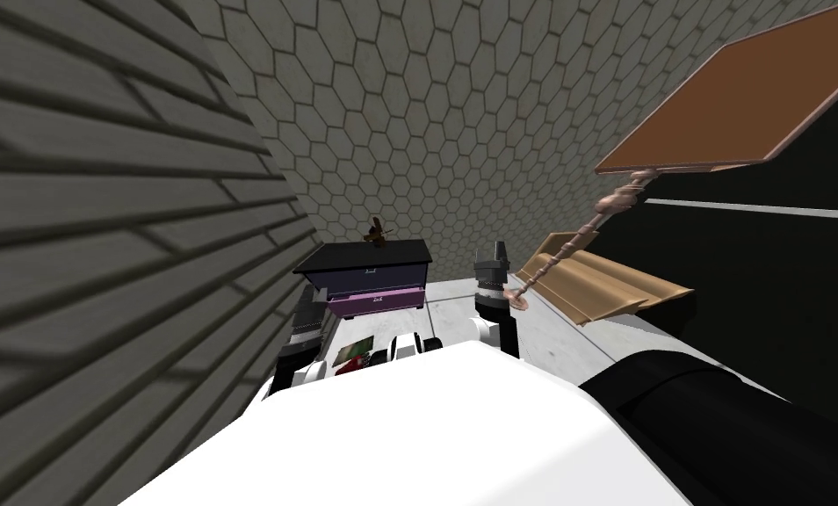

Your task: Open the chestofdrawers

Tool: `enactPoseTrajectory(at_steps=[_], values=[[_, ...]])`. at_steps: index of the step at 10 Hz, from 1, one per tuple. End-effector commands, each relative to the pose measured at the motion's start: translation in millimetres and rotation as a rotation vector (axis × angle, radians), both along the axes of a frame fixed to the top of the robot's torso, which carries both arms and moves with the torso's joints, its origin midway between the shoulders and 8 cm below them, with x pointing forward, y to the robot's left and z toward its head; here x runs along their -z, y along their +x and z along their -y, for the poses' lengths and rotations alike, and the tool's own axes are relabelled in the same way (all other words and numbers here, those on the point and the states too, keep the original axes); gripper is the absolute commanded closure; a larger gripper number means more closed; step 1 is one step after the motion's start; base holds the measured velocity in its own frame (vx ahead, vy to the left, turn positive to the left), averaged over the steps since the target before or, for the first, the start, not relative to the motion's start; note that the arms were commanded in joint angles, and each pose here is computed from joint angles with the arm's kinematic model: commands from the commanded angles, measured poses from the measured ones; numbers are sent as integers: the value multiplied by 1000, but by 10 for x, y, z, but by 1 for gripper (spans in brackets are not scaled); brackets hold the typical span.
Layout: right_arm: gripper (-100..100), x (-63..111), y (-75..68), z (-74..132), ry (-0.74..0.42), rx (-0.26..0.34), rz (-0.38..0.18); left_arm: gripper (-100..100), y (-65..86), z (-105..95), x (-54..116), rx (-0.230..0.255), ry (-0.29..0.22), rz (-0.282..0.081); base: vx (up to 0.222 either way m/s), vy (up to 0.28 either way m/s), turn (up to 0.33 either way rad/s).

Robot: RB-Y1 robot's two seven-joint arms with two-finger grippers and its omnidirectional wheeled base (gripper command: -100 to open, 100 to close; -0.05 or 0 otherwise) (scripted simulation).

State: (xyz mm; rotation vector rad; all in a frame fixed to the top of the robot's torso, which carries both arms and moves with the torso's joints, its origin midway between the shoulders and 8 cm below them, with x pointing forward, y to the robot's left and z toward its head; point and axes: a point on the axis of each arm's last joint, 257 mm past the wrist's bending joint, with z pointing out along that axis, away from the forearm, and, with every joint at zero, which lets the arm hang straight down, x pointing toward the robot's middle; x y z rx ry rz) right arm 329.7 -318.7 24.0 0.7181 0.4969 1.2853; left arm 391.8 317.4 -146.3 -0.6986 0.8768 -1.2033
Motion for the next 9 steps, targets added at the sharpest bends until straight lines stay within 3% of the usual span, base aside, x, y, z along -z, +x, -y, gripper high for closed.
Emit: enactPoseTrajectory(at_steps=[1,8,9], values=[[0,0,0,0,0,0,0,-100,23,-5,172,3,4,-13,84,7,-10],[0,0,0,0,0,0,0,-100,42,-46,684,2,4,-84,84,-2,-9],[0,0,0,0,0,0,0,-100,50,-27,728,7,5,-80,78,-1,-14]])
